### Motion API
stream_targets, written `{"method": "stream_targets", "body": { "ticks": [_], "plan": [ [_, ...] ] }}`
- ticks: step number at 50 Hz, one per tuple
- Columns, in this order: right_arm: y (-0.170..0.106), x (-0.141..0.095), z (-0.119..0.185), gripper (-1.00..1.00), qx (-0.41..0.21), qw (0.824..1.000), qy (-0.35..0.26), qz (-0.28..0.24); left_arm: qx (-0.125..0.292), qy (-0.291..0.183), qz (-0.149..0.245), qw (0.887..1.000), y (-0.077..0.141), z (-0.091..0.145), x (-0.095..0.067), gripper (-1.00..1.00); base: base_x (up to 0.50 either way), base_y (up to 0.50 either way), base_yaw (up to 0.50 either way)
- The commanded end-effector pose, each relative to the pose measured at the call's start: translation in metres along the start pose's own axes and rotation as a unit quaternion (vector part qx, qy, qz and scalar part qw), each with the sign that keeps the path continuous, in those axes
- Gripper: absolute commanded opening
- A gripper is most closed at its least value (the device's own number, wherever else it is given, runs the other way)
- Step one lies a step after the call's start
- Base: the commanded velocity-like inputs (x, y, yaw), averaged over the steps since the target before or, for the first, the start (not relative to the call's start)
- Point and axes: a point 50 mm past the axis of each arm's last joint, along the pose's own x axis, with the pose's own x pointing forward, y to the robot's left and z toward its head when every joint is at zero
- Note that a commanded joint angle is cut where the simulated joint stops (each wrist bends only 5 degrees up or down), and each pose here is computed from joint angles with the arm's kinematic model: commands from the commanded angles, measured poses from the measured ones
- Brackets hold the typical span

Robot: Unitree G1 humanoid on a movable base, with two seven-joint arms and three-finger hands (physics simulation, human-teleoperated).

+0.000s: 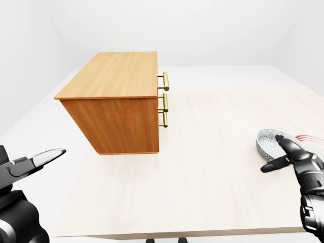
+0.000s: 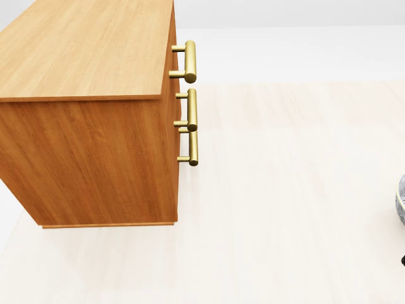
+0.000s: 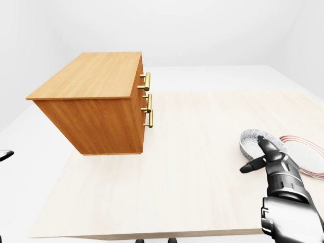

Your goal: Put the bowl on top of the cabinet.

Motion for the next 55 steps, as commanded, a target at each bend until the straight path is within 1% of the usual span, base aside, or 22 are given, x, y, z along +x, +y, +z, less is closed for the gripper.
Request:
{"method": "stream_targets", "body": {
  "ticks": [1, 12, 27, 28, 29, 30, 47, 49, 54, 55],
  "plan": [
    [0.013, 0.002, -0.005, 1.0, 0.002, 1.0, 0.009, 0.009, 0.0, -0.001, 0.0, 1.0, 0.0, 0.0, 0.0, 1.0, 0.0, 0.0, 0.0],
    [0.026, 0.003, -0.01, 1.0, 0.004, 1.0, 0.018, 0.022, 0.001, 0.005, 0.0, 1.0, 0.0, -0.002, 0.0, 1.0, 0.0, 0.0, 0.0],
    [0.027, 0.003, -0.014, 1.0, 0.006, 0.999, 0.022, 0.023, 0.002, 0.005, -0.001, 1.0, 0.0, -0.002, -0.001, 1.0, 0.0, 0.0, 0.0],
    [0.027, 0.003, -0.014, 0.15, 0.006, 0.999, 0.022, 0.024, 0.002, 0.005, -0.001, 1.0, 0.0, -0.002, -0.001, 1.0, 0.0, 0.0, 0.0],
    [0.027, 0.003, -0.014, -0.51, 0.007, 0.999, 0.021, 0.023, 0.002, 0.004, 0.0, 1.0, 0.0, -0.002, -0.001, 1.0, 0.0, 0.0, 0.0],
    [0.027, 0.003, -0.013, -1.0, 0.006, 0.999, 0.021, 0.023, 0.002, 0.005, -0.001, 1.0, 0.0, -0.002, -0.001, 1.0, 0.0, 0.0, 0.0],
    [0.025, 0.003, -0.01, -1.0, 0.006, 1.0, 0.017, 0.021, 0.004, 0.009, -0.001, 1.0, 0.0, -0.004, -0.001, 1.0, 0.0, 0.0, 0.0],
    [0.022, 0.003, -0.008, -1.0, 0.004, 1.0, 0.014, 0.018, 0.004, 0.009, -0.001, 1.0, 0.0, -0.004, -0.001, 1.0, 0.0, 0.0, 0.0],
    [0.0, 0.0, 0.009, -1.0, -0.001, 1.0, -0.011, 0.0, 0.004, 0.01, -0.002, 1.0, -0.001, -0.005, -0.001, 1.0, 0.0, 0.0, 0.0],
    [-0.017, -0.003, 0.026, -1.0, -0.005, 0.999, -0.034, -0.02, 0.004, 0.01, -0.003, 1.0, -0.001, -0.005, -0.001, 1.0, 0.0, 0.0, 0.0]
  ]
}}
